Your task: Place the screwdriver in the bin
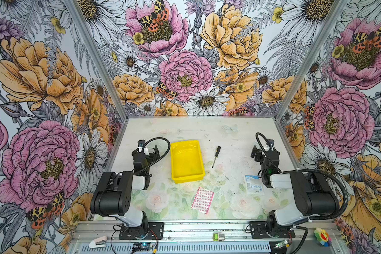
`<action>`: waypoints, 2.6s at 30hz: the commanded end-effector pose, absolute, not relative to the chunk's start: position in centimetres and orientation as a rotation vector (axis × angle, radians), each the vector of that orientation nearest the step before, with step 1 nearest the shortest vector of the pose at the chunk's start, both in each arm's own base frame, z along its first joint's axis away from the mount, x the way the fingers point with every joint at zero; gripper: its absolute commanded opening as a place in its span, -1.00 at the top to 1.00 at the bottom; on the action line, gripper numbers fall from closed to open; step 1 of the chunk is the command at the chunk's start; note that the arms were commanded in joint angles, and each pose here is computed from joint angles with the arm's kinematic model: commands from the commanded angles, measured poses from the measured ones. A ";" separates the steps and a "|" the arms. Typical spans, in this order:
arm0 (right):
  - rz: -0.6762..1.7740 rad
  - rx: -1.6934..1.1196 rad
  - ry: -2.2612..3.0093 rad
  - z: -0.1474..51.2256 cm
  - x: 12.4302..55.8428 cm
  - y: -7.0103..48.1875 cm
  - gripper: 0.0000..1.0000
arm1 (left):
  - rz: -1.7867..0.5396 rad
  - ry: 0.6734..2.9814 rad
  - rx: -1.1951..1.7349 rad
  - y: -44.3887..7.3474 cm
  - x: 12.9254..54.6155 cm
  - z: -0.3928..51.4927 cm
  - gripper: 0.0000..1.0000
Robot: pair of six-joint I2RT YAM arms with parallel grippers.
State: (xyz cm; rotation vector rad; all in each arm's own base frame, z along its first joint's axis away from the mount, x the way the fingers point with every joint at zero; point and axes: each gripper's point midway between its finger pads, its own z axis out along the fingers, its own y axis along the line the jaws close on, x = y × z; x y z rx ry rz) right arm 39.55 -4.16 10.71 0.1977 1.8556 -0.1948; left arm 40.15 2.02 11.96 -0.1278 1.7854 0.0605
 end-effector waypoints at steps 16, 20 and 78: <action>-0.190 0.190 1.826 11.4 39.7 -3.9 -0.99 | 0.042 1.753 -0.121 1.9 40.6 12.9 -0.97; -0.190 0.191 1.828 11.3 39.7 -3.9 -0.99 | 0.042 1.754 -0.120 1.9 40.6 12.9 -0.97; -0.178 0.508 1.966 18.0 38.2 -5.2 -0.99 | -0.024 1.961 -0.353 3.9 38.8 16.6 -0.97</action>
